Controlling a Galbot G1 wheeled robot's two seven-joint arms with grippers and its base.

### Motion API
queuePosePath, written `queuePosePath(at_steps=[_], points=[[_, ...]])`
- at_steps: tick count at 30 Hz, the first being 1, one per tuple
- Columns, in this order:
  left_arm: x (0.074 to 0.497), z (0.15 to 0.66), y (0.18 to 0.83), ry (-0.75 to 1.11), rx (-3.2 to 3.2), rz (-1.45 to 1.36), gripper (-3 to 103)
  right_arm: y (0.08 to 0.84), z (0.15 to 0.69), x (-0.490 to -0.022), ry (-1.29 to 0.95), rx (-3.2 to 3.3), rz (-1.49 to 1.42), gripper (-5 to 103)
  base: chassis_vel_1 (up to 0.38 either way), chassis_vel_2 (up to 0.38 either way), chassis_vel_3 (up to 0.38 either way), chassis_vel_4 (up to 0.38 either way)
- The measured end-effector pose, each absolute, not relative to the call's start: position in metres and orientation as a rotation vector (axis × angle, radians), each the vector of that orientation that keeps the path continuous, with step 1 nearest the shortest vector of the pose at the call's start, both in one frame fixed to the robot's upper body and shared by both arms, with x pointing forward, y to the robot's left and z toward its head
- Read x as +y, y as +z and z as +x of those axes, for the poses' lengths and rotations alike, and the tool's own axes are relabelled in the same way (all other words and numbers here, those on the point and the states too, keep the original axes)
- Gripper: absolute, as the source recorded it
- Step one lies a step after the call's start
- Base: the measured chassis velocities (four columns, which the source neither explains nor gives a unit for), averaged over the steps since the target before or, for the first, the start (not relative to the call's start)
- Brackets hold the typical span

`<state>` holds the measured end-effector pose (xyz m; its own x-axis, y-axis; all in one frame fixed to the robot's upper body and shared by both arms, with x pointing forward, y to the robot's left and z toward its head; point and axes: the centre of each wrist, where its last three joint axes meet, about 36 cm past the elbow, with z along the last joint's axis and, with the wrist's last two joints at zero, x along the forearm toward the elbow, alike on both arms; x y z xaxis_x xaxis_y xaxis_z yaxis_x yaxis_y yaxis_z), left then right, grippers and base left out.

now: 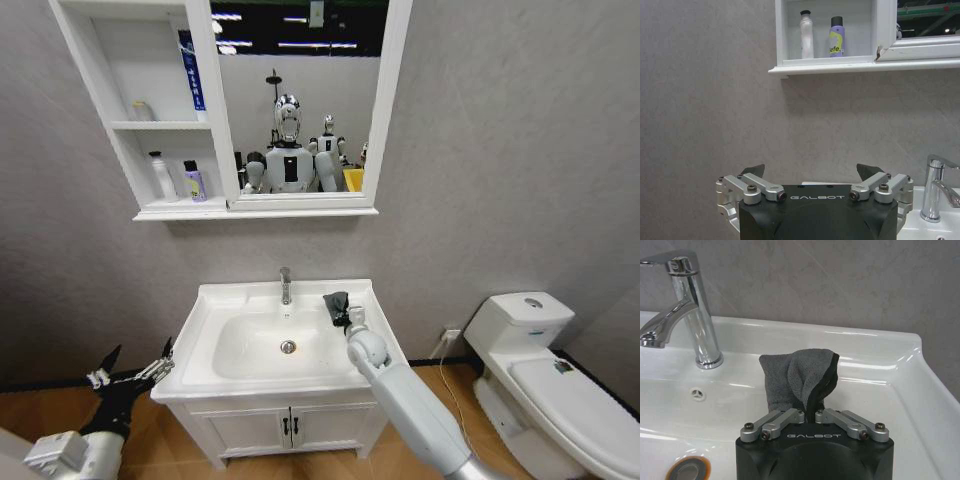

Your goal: Move facial cleanser and shampoo from washbasin to cabinet, then wipe washbasin with towel.

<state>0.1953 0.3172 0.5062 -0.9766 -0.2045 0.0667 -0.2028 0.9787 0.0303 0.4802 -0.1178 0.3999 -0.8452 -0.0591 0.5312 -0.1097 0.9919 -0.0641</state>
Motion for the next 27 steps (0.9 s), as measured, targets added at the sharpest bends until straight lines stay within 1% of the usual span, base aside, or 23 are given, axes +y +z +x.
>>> queuePosePath(at_steps=[4, 11, 27], points=[[0.317, 0.195, 0.506, -0.036, -3.056, 0.315, 100, 0.394, 0.473, -0.103, 0.112, -2.531, 0.089, 4, 0.0, 0.0, 0.0, 0.0], [0.317, 0.195, 0.506, -0.036, -3.056, 0.315, 100, 0.373, 0.464, -0.102, 0.081, -2.442, 0.048, 4, 0.0, 0.0, 0.0, 0.0], [0.317, 0.195, 0.506, -0.036, -3.056, 0.315, 100, 0.337, 0.461, -0.129, 0.056, -2.362, -0.022, 4, 0.0, 0.0, 0.0, 0.0]])
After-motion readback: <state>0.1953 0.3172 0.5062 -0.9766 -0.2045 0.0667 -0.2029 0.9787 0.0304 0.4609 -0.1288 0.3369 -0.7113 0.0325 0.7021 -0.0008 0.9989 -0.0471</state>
